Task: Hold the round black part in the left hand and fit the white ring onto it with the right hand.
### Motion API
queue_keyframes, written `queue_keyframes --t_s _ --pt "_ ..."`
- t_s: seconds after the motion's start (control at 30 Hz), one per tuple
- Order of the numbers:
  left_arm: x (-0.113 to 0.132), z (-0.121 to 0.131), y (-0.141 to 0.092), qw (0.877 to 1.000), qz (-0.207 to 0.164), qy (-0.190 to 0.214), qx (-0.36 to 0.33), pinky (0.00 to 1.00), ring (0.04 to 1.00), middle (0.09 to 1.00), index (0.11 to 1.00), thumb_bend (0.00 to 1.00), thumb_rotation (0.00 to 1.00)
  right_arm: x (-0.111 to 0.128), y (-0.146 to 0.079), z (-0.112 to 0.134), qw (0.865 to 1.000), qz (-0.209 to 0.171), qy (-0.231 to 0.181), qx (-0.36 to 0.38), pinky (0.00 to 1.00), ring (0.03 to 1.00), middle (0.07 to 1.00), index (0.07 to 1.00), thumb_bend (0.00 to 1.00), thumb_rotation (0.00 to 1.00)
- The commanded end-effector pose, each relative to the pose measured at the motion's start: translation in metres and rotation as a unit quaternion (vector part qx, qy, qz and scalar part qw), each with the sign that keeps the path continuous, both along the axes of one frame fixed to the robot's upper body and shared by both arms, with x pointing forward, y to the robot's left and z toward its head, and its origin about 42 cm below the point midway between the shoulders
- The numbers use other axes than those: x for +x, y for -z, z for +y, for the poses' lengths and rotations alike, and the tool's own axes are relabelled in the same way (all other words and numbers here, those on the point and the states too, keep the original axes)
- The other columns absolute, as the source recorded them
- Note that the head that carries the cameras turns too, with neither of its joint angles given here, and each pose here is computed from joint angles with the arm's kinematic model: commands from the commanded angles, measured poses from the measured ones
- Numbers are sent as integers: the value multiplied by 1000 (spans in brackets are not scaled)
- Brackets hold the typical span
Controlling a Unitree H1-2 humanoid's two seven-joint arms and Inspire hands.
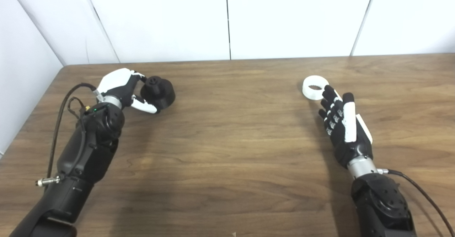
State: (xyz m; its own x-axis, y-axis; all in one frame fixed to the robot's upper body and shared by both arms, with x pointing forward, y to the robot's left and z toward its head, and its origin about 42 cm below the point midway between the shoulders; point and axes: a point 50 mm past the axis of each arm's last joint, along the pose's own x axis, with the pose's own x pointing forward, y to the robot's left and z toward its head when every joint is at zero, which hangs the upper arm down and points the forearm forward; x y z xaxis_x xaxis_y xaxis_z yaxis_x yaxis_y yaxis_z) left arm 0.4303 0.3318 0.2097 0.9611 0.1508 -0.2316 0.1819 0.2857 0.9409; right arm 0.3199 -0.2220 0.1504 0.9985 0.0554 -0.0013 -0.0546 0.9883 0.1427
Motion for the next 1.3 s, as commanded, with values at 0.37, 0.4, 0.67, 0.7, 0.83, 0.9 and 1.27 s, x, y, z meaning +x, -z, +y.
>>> queue_keyframes --t_s 0.37,0.4,0.67,0.7,0.83,0.9,1.27 --pt "10 0 -30 999 -50 3 10 1000 1000 983 825 979 252 3 -17 1 999 -31 -5 -6 1000 1000 983 959 733 1000" --pt "10 0 -30 999 -49 3 9 1000 1000 984 826 978 252 2 -16 1 1000 -30 -5 -7 1000 1000 983 960 735 1000" --pt "12 -3 -28 999 -44 0 8 1000 1000 987 847 991 244 2 -17 0 1000 -29 -4 -3 1000 1000 977 954 730 1000" --pt "12 -4 -28 999 -45 0 7 1000 1000 988 848 990 241 2 -17 0 1000 -30 -4 -3 1000 1000 977 954 731 1000" --pt "12 -5 -26 999 -44 2 3 1000 1000 992 849 978 235 2 -18 -1 999 -31 -4 -7 1000 1000 978 955 725 1000" --pt "12 -5 -26 999 -45 4 3 1000 1000 992 846 969 234 3 -18 -2 999 -32 -5 -8 1000 1000 979 955 721 1000" --pt "12 -5 -25 999 -46 11 1 1000 1000 978 807 915 196 4 -20 -2 999 -33 -8 -11 1000 1000 979 956 732 1000"
